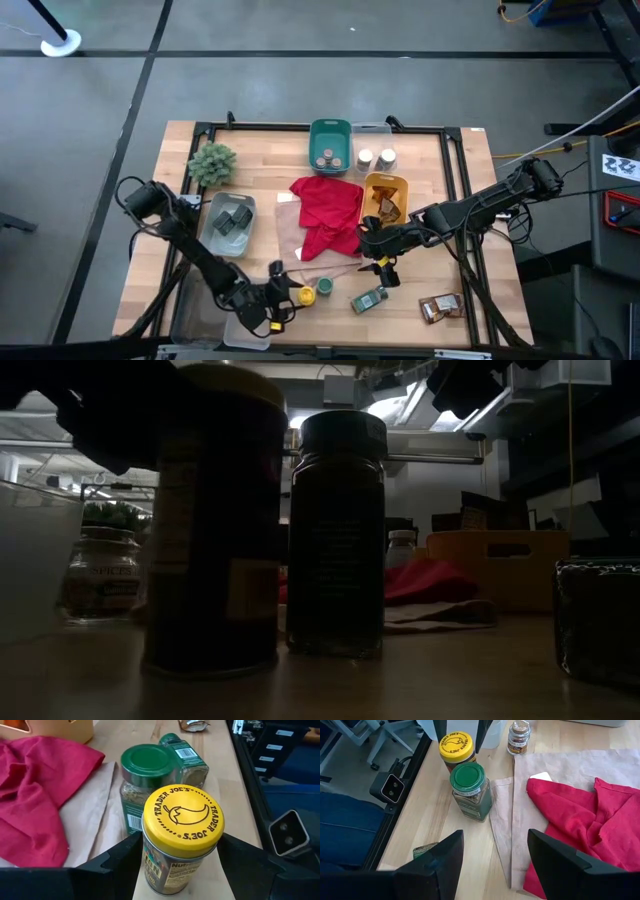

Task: Sort spices by type
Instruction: Put the yellow seasoning bottle into the black bin

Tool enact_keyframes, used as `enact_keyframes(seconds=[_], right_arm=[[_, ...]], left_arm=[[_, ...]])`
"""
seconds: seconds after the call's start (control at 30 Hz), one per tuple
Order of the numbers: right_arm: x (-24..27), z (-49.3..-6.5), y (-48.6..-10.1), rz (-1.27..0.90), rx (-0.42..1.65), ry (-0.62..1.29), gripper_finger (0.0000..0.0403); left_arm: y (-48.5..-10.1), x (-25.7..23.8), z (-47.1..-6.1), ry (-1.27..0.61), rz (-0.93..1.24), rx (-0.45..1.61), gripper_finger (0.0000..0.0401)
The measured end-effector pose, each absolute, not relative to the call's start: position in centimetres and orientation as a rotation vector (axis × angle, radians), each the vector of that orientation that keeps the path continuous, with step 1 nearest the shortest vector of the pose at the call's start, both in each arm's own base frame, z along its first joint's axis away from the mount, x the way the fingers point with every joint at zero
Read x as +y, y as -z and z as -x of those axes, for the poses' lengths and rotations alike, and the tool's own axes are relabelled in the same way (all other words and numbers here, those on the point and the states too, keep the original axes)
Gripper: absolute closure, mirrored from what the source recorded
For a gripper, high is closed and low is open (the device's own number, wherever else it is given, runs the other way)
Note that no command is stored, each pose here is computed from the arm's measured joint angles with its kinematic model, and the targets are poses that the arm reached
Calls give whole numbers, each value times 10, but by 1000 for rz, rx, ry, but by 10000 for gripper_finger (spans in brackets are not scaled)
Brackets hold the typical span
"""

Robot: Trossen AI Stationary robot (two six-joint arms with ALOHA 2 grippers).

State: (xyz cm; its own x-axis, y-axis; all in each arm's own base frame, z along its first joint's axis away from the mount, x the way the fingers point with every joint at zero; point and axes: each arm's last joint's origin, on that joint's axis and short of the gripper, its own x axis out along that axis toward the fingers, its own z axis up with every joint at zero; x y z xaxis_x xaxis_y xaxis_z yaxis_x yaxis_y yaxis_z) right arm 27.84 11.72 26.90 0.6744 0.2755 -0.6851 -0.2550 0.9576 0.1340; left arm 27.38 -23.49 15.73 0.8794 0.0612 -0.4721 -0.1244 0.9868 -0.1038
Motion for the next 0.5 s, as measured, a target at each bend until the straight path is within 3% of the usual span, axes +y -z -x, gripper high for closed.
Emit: enact_keyframes(seconds=[0.5], right_arm=[[117,-278,-269,-28,775,-299,182]], left_arm=[[-158,-231,-277,-104,114,482,162]])
